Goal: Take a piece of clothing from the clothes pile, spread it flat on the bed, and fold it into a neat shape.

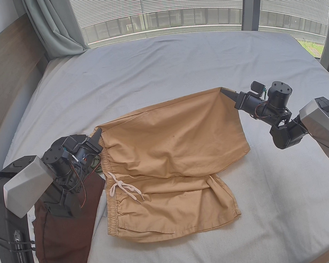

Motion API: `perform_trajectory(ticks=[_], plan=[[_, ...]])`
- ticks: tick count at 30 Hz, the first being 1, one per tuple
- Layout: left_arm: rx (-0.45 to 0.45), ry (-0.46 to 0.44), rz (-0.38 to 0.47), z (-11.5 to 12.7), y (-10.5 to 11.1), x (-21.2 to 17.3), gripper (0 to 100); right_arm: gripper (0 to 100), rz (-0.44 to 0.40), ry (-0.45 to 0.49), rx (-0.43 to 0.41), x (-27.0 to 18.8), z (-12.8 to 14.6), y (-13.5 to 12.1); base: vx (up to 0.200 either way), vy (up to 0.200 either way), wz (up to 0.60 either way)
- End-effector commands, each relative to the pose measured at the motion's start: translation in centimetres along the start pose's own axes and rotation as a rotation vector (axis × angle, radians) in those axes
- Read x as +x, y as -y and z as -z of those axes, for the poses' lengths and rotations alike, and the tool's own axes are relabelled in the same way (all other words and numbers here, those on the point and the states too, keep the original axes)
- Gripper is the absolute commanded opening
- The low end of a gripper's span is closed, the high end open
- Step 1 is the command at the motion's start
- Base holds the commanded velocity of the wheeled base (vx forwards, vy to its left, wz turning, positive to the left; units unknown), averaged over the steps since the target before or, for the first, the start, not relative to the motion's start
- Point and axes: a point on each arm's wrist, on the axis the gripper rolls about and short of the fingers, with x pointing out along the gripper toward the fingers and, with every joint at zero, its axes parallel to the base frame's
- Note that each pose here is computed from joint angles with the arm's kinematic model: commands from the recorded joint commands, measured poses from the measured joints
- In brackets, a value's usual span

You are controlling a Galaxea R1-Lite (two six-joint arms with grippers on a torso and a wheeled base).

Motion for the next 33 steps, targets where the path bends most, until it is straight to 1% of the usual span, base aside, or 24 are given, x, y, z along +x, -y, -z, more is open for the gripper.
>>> perform_trajectory(ticks=[1, 5, 6, 8, 11, 14, 16, 18, 20, 23, 24, 27, 30, 32, 33], plan=[[-0.010, -0.003, -0.003, 0.5, -0.5, 0.2, 0, 0, 0.000, -0.010, 0.007, 0.5, 0.9, 0.6, 0.000, 0.000, 0.00], [-0.007, 0.004, -0.013, 0.3, -1.2, 0.2, 0, 0, 0.004, -0.017, 0.012, 0.8, 1.2, 0.9, 0.000, 0.000, 0.00], [-0.006, 0.006, -0.016, 0.4, -1.4, 0.3, 100, 100, 0.006, -0.017, 0.013, 0.9, 1.2, 1.0, 0.000, 0.000, 0.00], [-0.004, 0.014, -0.021, 0.4, -1.9, 0.5, 100, 100, 0.011, -0.005, 0.007, 1.2, 1.1, 1.2, 0.000, 0.000, 0.00], [-0.020, 0.018, -0.030, 0.5, -2.0, 0.4, 100, 100, 0.032, -0.008, 0.014, 1.1, 1.7, 1.5, 0.000, 0.000, 0.00], [-0.049, 0.017, -0.032, 0.6, -1.9, 0.4, 100, 100, 0.043, -0.027, 0.026, 0.5, 2.0, 1.2, 0.000, 0.000, 0.00], [-0.052, 0.011, -0.037, 0.8, -2.0, 0.3, 100, 100, 0.039, -0.028, 0.025, 0.0, 1.1, 0.0, 0.000, 0.000, 0.00], [-0.055, 0.001, -0.046, 0.9, -2.1, 0.0, 100, 100, 0.039, -0.046, 0.035, -0.5, 0.9, -1.1, 0.000, 0.000, 0.00], [-0.059, -0.013, -0.054, 0.9, -1.9, -0.5, 100, 100, 0.035, -0.052, 0.028, -0.9, 0.6, -2.0, 0.000, 0.000, 0.00], [-0.060, -0.032, -0.062, 0.5, -1.1, -1.4, 100, 100, 0.029, -0.062, 0.020, -1.9, 0.5, -3.4, 0.000, 0.000, 0.00], [-0.059, -0.035, -0.063, 0.4, -1.1, -1.5, 100, 100, 0.029, -0.063, 0.021, -2.0, 0.5, -3.5, 0.000, 0.000, 0.00], [-0.064, -0.074, -0.073, 0.0, 0.0, -3.1, 100, 100, 0.029, -0.072, 0.026, -3.3, 0.7, -4.5, 0.000, 0.000, 0.00], [-0.070, -0.106, -0.060, -0.6, 0.8, -4.2, 100, 100, 0.027, -0.077, 0.028, -4.0, 0.9, -5.2, 0.000, 0.000, 0.00], [-0.072, -0.144, -0.046, -1.4, 1.7, -5.9, 100, 100, 0.025, -0.084, 0.032, -4.9, 1.1, -5.9, 0.000, 0.000, 0.00], [-0.072, -0.144, -0.046, -1.4, 1.7, -5.9, 100, 100, 0.025, -0.084, 0.032, -4.9, 1.1, -5.9, 0.000, 0.000, 0.00]])
